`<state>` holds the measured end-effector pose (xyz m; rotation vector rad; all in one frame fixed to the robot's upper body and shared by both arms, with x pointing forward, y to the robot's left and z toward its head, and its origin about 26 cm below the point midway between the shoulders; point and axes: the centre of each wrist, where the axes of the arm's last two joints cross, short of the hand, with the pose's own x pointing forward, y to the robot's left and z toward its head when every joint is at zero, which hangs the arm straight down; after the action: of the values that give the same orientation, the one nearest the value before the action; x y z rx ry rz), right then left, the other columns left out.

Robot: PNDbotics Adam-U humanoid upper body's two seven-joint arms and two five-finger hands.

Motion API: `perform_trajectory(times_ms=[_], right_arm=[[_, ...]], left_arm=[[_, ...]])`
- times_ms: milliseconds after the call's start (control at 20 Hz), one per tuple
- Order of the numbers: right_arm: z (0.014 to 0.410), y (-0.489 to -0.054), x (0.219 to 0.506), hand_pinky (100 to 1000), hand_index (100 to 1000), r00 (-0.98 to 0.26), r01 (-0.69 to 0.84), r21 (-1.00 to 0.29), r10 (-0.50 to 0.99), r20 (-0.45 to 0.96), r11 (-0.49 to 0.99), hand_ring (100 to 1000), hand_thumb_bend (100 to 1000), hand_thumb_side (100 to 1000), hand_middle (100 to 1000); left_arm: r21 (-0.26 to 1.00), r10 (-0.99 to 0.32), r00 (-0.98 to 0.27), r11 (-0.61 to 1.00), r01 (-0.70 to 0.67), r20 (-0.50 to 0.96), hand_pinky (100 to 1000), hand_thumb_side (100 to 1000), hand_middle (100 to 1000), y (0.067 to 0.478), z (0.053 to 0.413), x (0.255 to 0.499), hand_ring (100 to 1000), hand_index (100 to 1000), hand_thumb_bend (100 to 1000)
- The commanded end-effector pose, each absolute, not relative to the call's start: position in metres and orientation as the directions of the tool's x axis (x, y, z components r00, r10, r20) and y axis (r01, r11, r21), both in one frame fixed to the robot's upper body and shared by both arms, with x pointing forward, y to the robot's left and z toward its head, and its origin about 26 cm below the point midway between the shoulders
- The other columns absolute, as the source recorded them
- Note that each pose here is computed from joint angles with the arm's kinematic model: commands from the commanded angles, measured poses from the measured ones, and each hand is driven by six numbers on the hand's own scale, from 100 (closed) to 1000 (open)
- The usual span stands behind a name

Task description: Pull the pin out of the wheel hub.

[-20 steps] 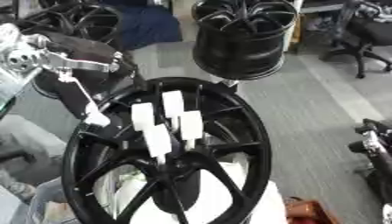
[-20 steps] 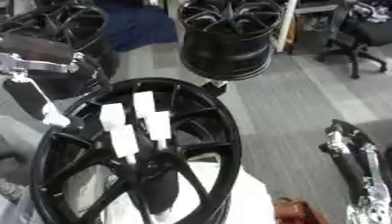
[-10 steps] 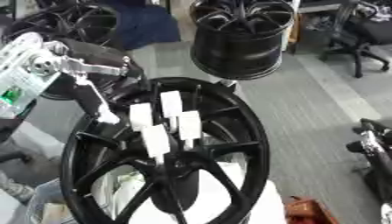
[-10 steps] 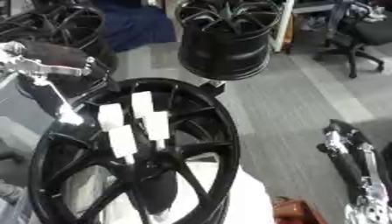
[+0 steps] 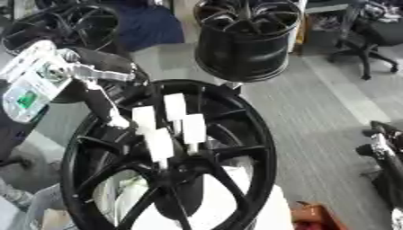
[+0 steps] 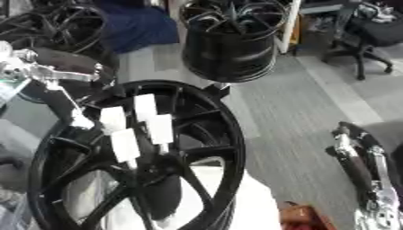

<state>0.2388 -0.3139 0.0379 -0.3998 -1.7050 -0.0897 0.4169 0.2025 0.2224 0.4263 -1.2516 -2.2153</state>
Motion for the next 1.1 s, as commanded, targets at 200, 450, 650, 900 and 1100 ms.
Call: perform_trajectory(times_ms=[200,450,650,900,1100], right_arm=[[0.044,-0.315,0.241,605,782,-0.141,0.308,-0.173,0.225,0.964,0.936,508,100,540,649],[0.044,-0.315,0.241,606,782,-0.142,0.308,-0.172,0.224,0.964,0.936,508,100,542,649],[0.044,-0.315,0.241,606,783,-0.142,0.309,-0.172,0.224,0.964,0.935,509,100,542,649],[0.044,-0.315,0.242,606,783,-0.142,0.308,-0.172,0.224,0.964,0.936,509,100,543,649],[0.044,-0.315,0.242,606,783,-0.142,0.308,-0.171,0.223,0.964,0.936,509,100,543,649]], left_arm=[[0.821,-0.552,-0.833,-0.495,0.284,-0.045,645,417,740,0.201,0.229,0.42,571,867,411],[0.823,-0.544,-0.839,-0.487,0.293,-0.024,652,377,719,0.199,0.226,0.42,595,852,387],[0.822,-0.533,-0.846,-0.488,0.295,-0.013,641,328,695,0.198,0.224,0.418,586,841,356],[0.82,-0.519,-0.855,-0.486,0.303,0.008,621,320,665,0.195,0.221,0.415,561,833,338],[0.817,-0.514,-0.858,-0.485,0.313,0.024,599,306,635,0.193,0.217,0.413,536,822,324]])
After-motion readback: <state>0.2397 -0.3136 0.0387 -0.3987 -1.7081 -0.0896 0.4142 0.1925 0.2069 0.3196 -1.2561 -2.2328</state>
